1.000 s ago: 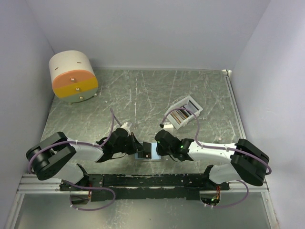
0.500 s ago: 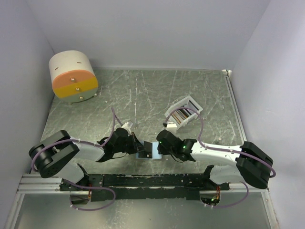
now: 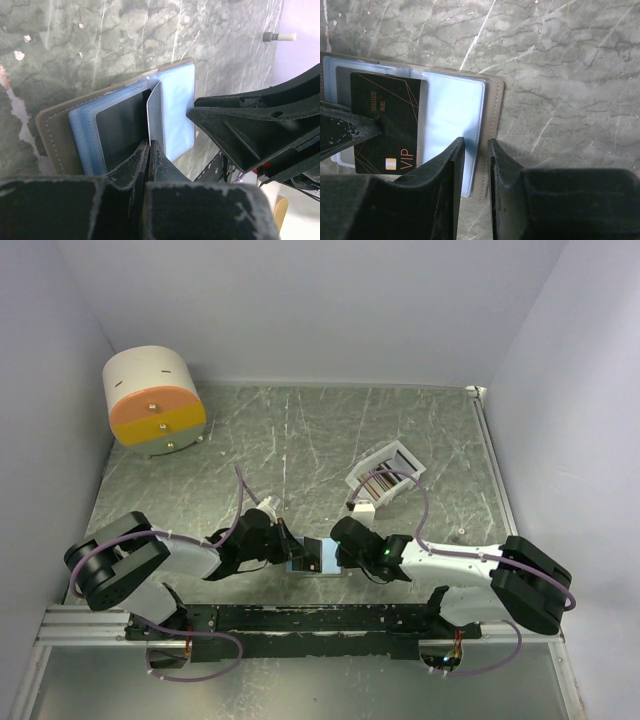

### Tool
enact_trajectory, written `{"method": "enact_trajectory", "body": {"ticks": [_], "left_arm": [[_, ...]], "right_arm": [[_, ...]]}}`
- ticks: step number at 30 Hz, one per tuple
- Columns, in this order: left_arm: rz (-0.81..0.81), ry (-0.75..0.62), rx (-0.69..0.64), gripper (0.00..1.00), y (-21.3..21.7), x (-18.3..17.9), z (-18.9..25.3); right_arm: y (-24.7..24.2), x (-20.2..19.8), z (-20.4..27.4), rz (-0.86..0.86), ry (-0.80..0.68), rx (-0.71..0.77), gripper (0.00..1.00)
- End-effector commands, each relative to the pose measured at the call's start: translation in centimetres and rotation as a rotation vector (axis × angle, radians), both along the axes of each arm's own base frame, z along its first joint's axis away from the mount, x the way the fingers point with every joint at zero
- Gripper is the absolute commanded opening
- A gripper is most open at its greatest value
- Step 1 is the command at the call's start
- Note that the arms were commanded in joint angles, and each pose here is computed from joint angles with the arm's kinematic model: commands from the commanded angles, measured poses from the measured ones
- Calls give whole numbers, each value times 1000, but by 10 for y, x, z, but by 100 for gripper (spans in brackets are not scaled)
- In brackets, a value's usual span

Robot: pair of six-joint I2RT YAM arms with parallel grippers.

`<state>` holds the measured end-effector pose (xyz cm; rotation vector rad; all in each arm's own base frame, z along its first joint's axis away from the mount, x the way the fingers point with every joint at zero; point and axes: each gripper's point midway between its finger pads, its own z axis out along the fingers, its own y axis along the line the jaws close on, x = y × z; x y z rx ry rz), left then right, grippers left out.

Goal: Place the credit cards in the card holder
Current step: Insert the credit card into the card holder.

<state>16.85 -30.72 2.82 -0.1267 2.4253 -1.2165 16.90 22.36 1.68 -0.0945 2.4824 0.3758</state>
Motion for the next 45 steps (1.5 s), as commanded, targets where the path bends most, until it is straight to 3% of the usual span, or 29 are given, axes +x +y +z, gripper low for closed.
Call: {"method": "enact_trajectory", "body": {"ticks": [1,22,26,27,33,45], "left_arm": [[-32,39,58,7,1,-13,-15],[55,23,70,7,3,-6,-20],[39,26,69,17,-5,-15,-21],[40,36,85,23,-3,-17,-23],[84,9,184,38,10,-8,-12],[88,-4,203,45,12,-9,0]], "right_arm": [[-4,-6,-8,-15,18,7,23],[-7,-9,-9,-27,19,44,19],[-5,-9,-8,-27,17,46,19],[-6,-9,-8,-28,18,45,19],[-7,-9,-8,-32,16,48,18],[3,-15,-11,-3,38,104,18]]}}
